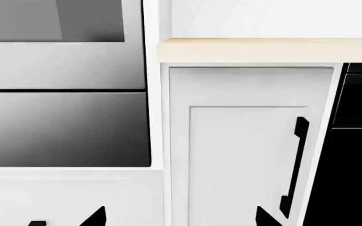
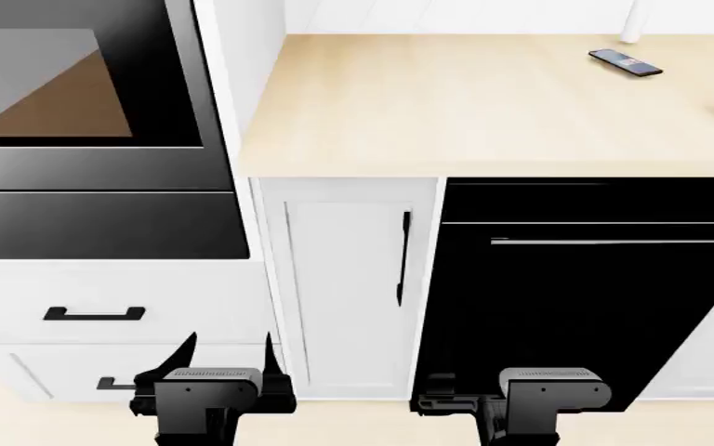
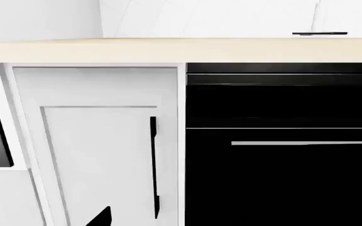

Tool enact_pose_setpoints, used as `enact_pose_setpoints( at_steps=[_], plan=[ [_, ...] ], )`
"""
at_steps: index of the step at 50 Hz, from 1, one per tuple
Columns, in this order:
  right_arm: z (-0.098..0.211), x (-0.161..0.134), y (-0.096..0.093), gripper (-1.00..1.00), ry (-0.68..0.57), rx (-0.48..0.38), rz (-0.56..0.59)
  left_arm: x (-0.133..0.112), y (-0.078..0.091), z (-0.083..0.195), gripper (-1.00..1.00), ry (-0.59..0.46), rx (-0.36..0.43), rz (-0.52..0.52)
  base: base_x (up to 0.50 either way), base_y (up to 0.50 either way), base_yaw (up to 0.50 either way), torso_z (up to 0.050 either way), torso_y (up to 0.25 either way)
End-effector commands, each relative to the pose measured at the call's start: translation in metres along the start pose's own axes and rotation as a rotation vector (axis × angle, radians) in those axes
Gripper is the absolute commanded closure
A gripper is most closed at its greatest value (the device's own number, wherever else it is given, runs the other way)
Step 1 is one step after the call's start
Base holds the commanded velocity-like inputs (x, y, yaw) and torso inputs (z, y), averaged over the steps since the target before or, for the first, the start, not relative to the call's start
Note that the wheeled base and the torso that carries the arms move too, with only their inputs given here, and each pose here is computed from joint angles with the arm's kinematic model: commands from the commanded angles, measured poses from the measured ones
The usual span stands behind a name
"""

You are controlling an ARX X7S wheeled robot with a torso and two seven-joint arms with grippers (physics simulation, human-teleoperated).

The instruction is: Open the oven door

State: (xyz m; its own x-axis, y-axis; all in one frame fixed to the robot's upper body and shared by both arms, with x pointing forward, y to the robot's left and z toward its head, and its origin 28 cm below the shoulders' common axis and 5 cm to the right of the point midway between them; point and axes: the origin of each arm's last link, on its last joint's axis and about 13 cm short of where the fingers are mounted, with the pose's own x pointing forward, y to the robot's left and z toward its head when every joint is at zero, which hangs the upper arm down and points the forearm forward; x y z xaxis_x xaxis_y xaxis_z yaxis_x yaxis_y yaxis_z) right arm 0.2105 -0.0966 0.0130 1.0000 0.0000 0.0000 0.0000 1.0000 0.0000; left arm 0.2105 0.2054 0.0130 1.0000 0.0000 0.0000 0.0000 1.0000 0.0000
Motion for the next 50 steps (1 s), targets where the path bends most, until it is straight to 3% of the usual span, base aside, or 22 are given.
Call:
enact_pose_setpoints(
  at_steps=[1,18,22,50],
  plan=[
    [-0.0005,0.0005,0.0004,-1.00,0.008,-0.008,-0.007,-0.0001,0.0001,0.0000,-1.00,-0.001,0.001,0.001,0.00,0.00,0.00,0.000,0.000],
    [0.0003,0.0009,0.0001,-1.00,0.021,-0.006,-0.042,0.0007,0.0006,-0.0009,-1.00,-0.003,0.006,0.004,0.00,0.00,0.00,0.000,0.000],
    [0.0018,-0.0002,0.0001,-1.00,0.012,-0.051,-0.042,0.0008,0.0009,-0.0013,-1.00,-0.004,0.007,0.004,0.00,0.00,0.00,0.000,0.000],
    [-0.0002,-0.0045,0.0024,-1.00,0.023,-0.095,0.001,-0.0008,0.0008,-0.0002,-1.00,-0.004,0.006,0.002,0.00,0.00,0.49,0.000,0.000]
  ],
)
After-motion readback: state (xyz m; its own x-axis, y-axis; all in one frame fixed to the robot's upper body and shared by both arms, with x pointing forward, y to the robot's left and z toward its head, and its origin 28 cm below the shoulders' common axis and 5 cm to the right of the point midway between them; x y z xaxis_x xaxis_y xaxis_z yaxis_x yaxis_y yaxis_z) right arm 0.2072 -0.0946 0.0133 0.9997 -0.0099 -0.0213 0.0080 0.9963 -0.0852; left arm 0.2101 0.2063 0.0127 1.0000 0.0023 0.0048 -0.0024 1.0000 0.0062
